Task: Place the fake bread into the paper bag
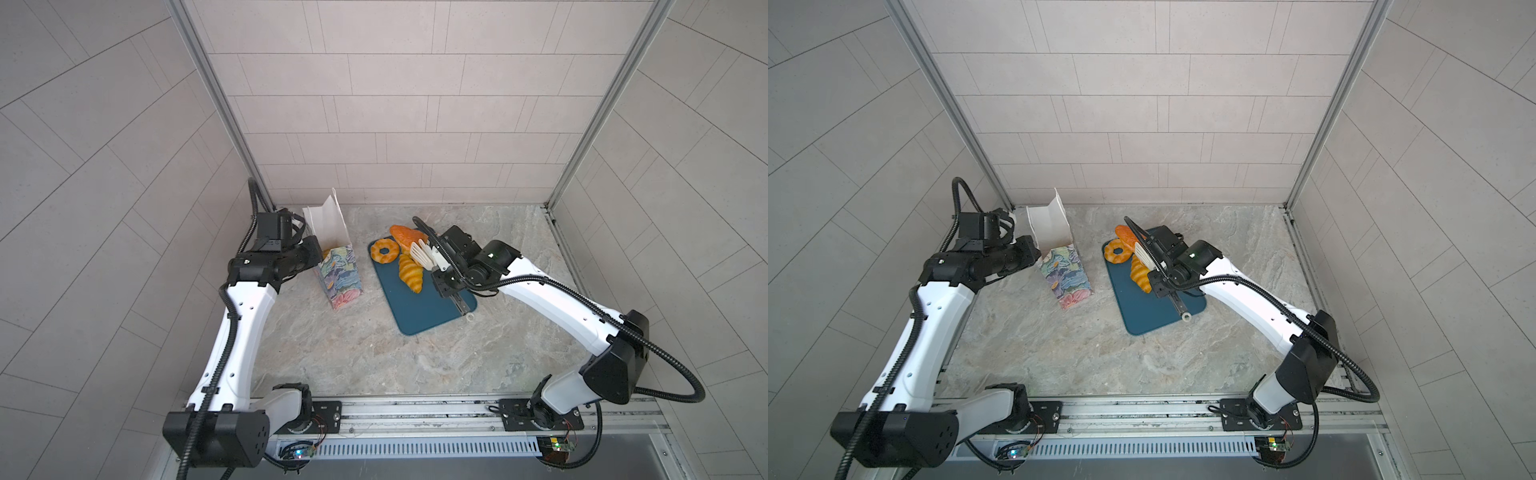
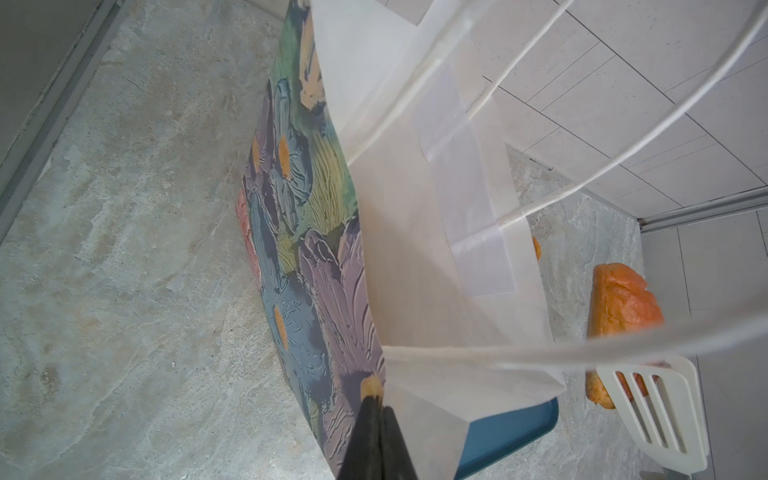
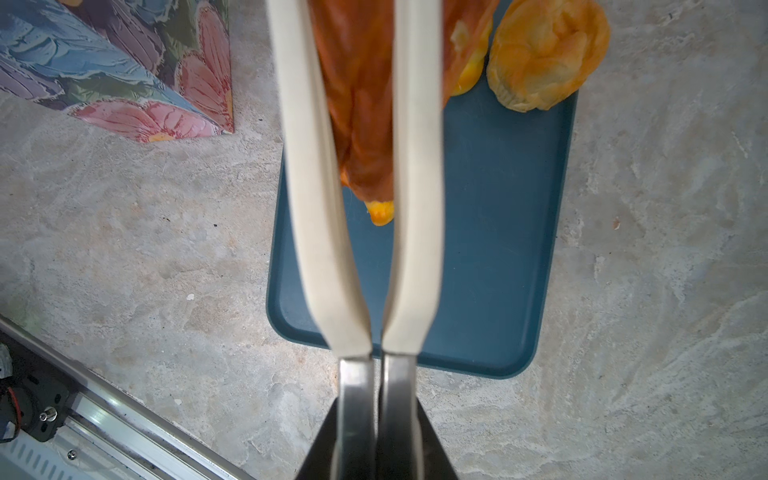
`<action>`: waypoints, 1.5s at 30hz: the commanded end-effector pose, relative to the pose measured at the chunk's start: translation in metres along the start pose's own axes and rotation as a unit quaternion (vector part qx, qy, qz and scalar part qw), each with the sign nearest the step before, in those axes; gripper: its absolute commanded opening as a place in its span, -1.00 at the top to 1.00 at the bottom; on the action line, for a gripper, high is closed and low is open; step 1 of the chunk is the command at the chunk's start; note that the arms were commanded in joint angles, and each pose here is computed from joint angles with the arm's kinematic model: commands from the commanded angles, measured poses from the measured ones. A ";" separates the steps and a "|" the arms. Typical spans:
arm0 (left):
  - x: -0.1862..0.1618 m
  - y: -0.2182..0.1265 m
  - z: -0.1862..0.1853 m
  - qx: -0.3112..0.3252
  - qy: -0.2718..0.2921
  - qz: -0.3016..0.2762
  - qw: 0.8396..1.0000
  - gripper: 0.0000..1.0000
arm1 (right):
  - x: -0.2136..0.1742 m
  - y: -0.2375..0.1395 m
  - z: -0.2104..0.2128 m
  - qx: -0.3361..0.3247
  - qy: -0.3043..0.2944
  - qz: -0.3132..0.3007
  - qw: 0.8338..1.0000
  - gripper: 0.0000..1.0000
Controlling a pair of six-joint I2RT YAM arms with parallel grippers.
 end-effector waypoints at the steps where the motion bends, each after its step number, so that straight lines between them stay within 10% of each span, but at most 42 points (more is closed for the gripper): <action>1: -0.007 -0.006 -0.003 -0.013 -0.008 0.004 1.000 1.00 | 0.008 -0.025 -0.001 0.004 0.000 -0.040 0.999 0.52; 13: -0.012 -0.006 0.000 -0.002 -0.012 0.005 1.000 1.00 | 0.014 -0.028 0.005 0.026 -0.009 -0.043 0.999 0.52; 22: -0.007 -0.025 0.004 0.017 -0.024 -0.055 0.998 -0.03 | 0.028 -0.049 0.026 0.074 -0.022 -0.085 0.993 0.52; 36: -0.011 -0.058 0.020 0.088 0.011 -0.148 0.985 -0.83 | 0.048 -0.082 0.076 0.158 -0.078 -0.157 0.972 0.49; 45: -0.017 -0.060 0.032 0.116 -0.008 -0.169 0.979 -1.00 | 0.061 -0.076 0.115 0.191 -0.113 -0.155 0.963 0.48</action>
Point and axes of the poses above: each gripper's point midway between its finger pads, its own y axis out along the fingers, its own z axis along the line the jaws close on, x = y × z, the point moved 8 cm from there along -y, back along the fingers, and after that the axes turned 1 degree about y, right-handed, at the moved point
